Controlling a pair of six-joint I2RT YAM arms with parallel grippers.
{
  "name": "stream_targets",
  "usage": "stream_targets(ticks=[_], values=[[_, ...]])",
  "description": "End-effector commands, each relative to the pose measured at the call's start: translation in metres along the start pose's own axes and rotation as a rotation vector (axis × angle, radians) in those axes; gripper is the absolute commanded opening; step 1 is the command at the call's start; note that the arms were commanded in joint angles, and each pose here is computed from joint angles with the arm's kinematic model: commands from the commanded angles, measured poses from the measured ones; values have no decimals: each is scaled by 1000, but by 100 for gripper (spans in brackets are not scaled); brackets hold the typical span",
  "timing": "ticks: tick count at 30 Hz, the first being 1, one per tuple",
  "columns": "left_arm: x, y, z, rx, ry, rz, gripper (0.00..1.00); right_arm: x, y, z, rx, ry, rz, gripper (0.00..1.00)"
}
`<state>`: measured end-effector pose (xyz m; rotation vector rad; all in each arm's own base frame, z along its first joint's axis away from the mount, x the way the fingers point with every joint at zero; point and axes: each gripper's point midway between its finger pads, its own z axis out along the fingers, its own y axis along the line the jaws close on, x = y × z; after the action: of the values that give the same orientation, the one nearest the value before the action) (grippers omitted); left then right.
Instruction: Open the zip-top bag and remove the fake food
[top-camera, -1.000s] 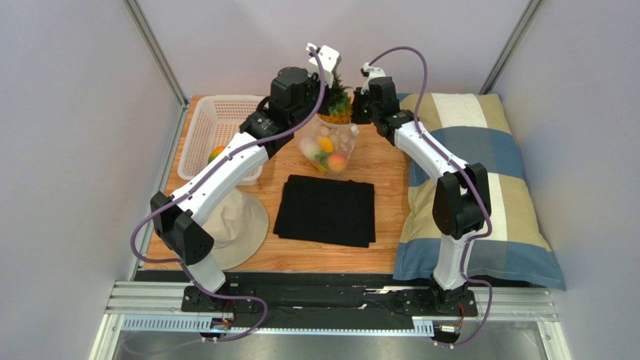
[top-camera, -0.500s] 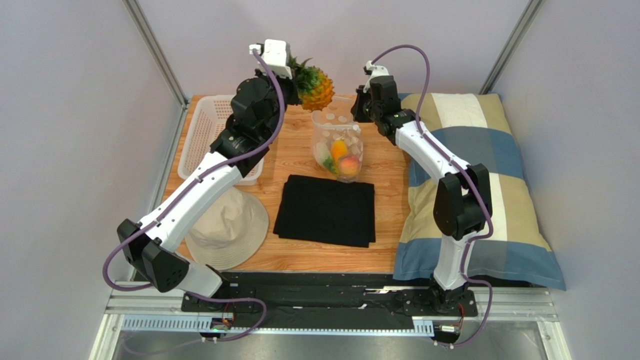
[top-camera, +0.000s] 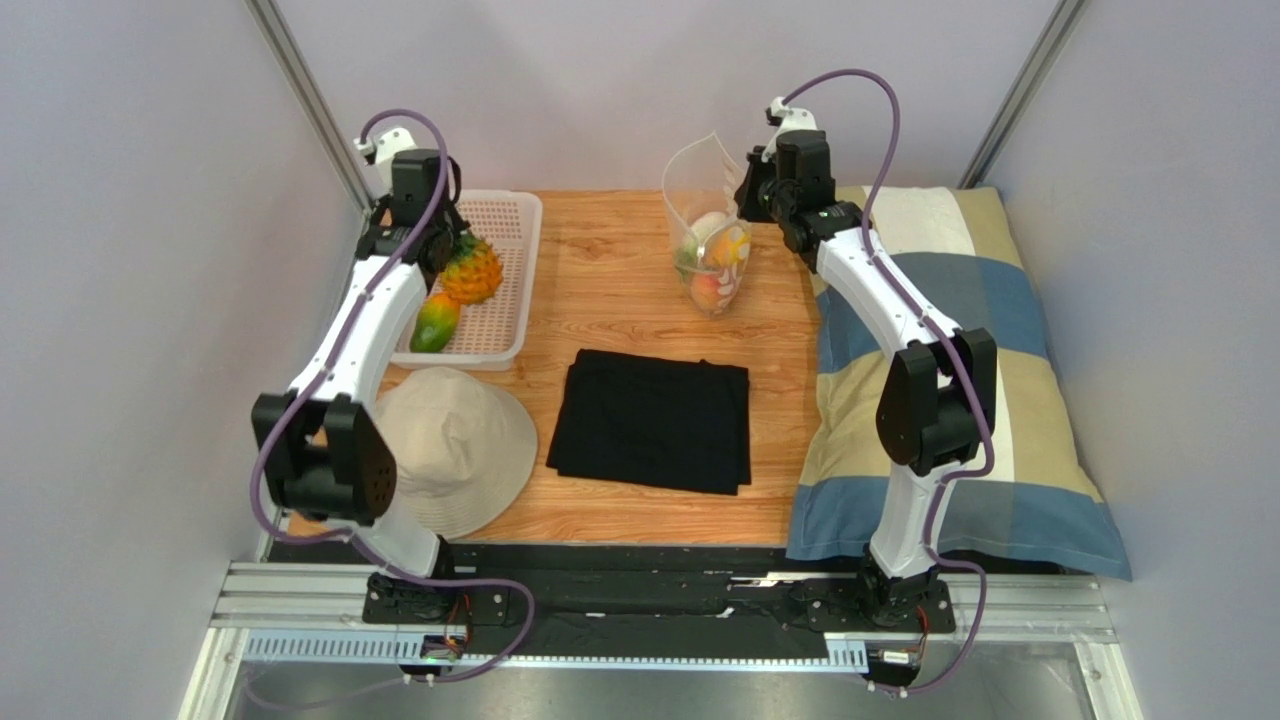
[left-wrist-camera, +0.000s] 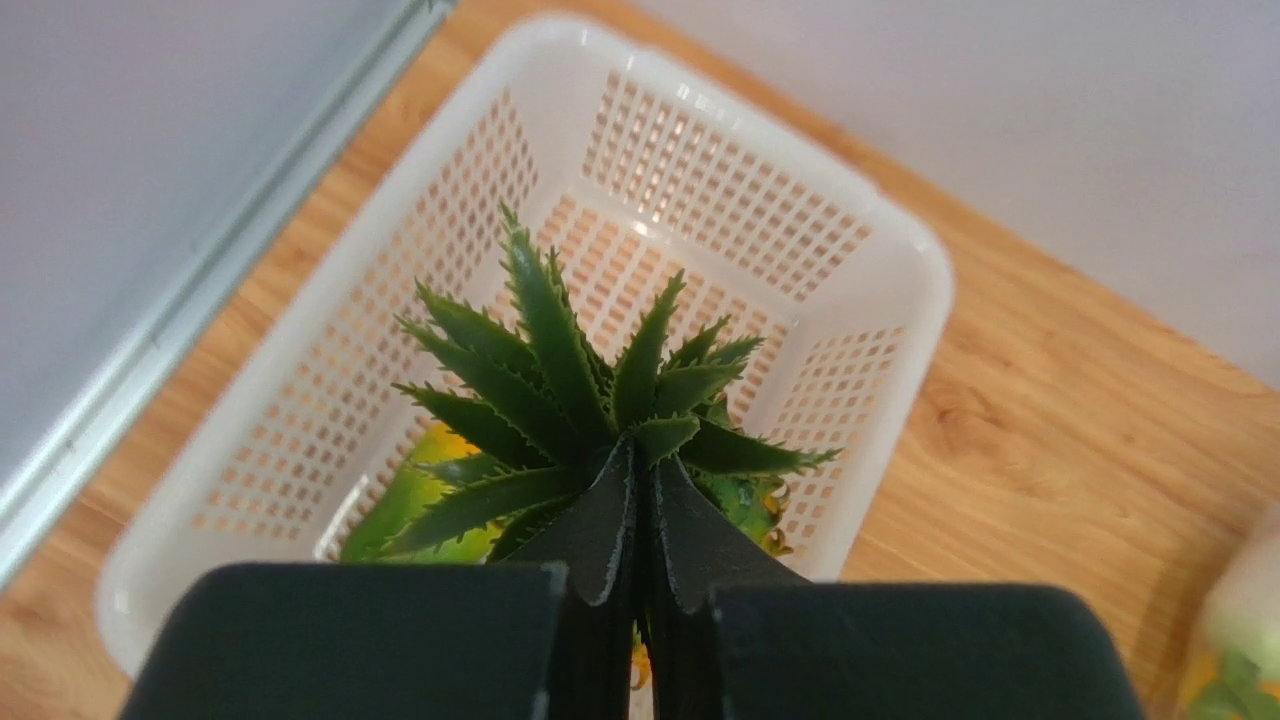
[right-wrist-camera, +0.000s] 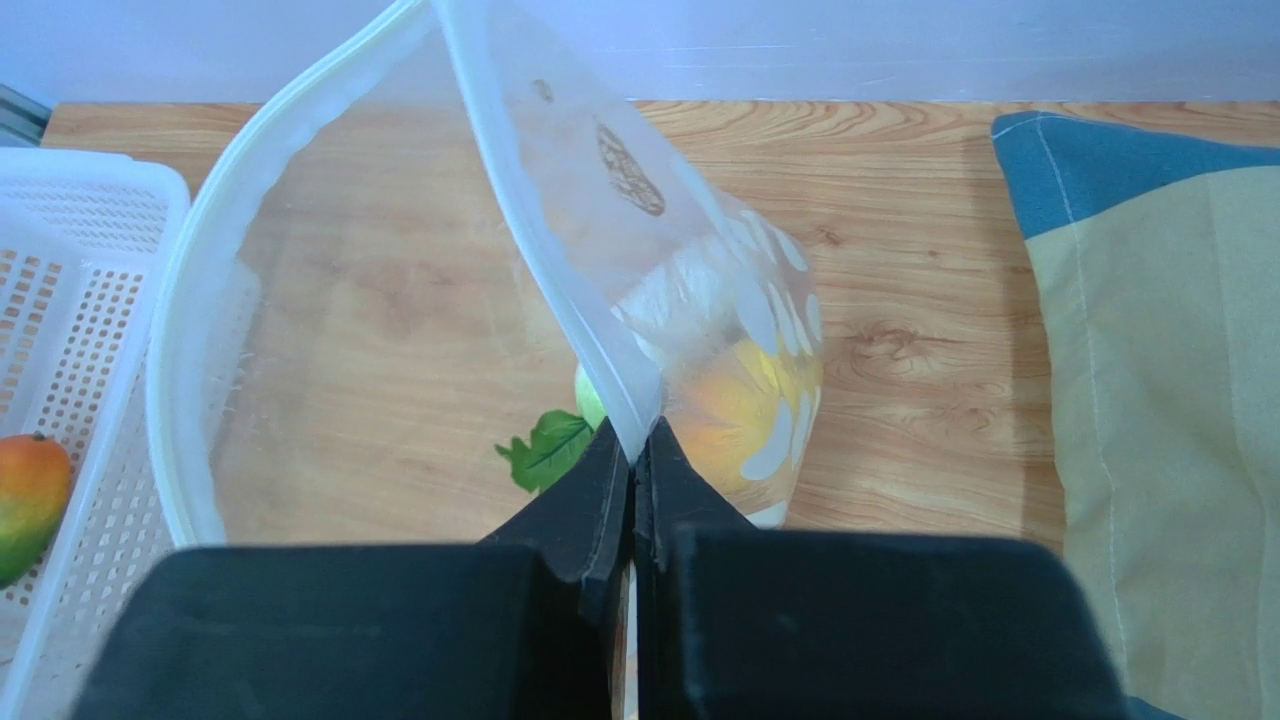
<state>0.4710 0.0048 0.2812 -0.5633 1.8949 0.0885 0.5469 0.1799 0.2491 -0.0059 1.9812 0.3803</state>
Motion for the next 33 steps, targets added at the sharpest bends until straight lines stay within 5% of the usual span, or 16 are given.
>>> stream_targets(ticks=[1, 8, 9, 10, 12, 13, 19, 24, 33], values=[[50, 9, 32, -104, 164, -85, 0, -26, 20, -13, -68, -78, -35, 0], [89, 27, 57, -125, 252, -134, 5, -28, 28, -21, -113, -92, -20, 0], [93, 31, 57, -138, 270, -141, 21, -27, 29, -21, -119, -91, -19, 0], [97, 34, 56, -146, 284, -146, 56, -25, 30, -20, -124, -87, -18, 0], [102, 38, 53, -156, 310, -147, 91, -23, 31, -19, -133, -78, -14, 0], [103, 38, 51, -150, 315, -146, 99, -23, 33, -19, -139, -79, -14, 0], [57, -3, 11, -11, 205, -30, 95, -24, 45, -22, -188, -74, -6, 0], [11, -109, -57, 382, 83, 80, 81, -24, 55, -23, -204, -79, -19, 0], [14, -226, -114, 781, 129, 91, 62, -22, 62, -22, -213, -70, -29, 0]])
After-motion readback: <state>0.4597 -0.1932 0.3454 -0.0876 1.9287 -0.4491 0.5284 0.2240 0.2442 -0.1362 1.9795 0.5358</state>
